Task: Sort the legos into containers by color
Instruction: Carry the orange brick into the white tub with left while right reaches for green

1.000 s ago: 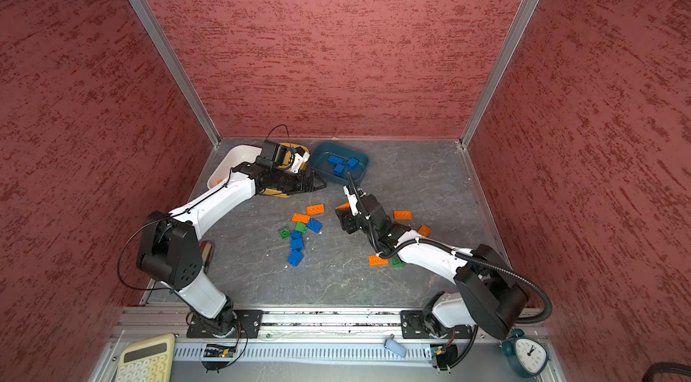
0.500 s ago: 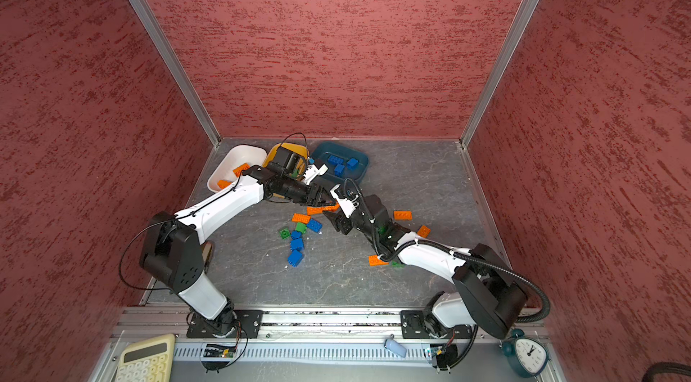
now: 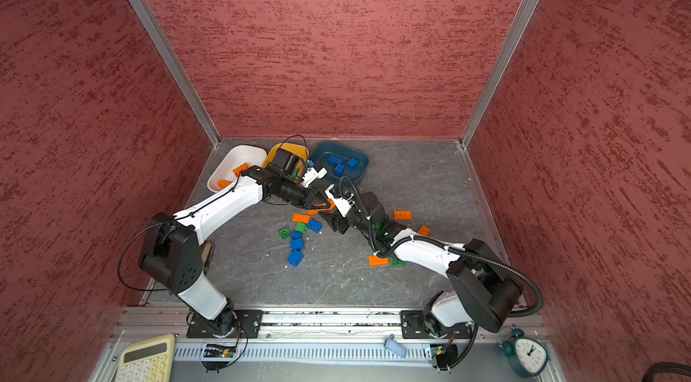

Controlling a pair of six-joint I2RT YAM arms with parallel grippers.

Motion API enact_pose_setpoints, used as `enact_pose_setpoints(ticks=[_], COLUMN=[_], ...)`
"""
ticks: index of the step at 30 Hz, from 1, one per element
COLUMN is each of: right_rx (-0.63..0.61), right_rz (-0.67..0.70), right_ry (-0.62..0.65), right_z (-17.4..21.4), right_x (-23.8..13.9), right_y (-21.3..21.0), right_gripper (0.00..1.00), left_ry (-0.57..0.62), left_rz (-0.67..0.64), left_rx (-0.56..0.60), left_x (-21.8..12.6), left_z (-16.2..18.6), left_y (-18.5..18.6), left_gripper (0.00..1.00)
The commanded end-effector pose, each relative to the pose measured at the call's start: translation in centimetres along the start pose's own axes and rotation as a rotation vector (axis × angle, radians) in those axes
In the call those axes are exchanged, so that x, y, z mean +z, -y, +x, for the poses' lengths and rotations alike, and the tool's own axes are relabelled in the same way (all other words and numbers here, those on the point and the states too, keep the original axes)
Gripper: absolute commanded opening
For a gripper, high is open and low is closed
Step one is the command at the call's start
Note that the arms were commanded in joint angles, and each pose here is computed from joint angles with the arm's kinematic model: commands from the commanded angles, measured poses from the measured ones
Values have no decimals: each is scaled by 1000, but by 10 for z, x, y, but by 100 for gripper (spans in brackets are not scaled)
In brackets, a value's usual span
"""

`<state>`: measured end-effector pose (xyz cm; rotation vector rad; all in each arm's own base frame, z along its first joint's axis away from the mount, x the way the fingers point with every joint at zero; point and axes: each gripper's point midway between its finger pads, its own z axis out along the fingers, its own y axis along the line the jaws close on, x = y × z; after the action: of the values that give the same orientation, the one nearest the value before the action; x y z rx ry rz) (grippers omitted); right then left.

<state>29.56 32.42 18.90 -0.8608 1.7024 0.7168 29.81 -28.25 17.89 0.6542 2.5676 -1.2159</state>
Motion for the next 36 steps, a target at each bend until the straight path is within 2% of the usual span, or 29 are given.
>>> enact_pose_setpoints(ticks=[1, 5, 7, 10, 14, 18, 20, 25, 29, 32, 36], right_rx=[17, 72, 98, 165, 259, 334, 355, 400, 423, 437, 478], right_rz=[-63, 0, 13, 74, 239, 383, 430, 589, 705, 745, 773], right_ry=[41, -12, -36, -50, -57, -43, -35, -29, -76, -143, -166], right_z=[-23, -15, -9, -4, 4, 14, 17, 29, 43, 53, 69], right_x=[4, 5, 6, 7, 2, -7, -13, -33, -49, -61, -82], right_y=[-11, 0, 2, 12, 40, 61, 68, 89, 102, 103, 100], right_gripper=[58, 79, 99, 99, 99, 99, 99, 99, 99, 99, 99], left_ry=[32, 95, 149, 240, 370, 500, 551, 668, 751, 786, 791], left_rz=[54, -32, -84, -195, -314, -517, -578, -614, -612, -640, -729], left_rx=[92, 49, 12, -68, -199, -364, -441, -629, -746, -780, -799], left_x=[-9, -19, -30, -51, -88, -134, -156, -205, -237, -252, -265], left_z=[-4, -18, -28, -41, -53, -54, -52, -46, -49, -56, -64], left_y=[20, -5, -23, -59, -106, -163, -185, -230, -267, -289, -318], left_gripper=[0, 0, 0, 0, 0, 0, 0, 0, 0, 0, 0])
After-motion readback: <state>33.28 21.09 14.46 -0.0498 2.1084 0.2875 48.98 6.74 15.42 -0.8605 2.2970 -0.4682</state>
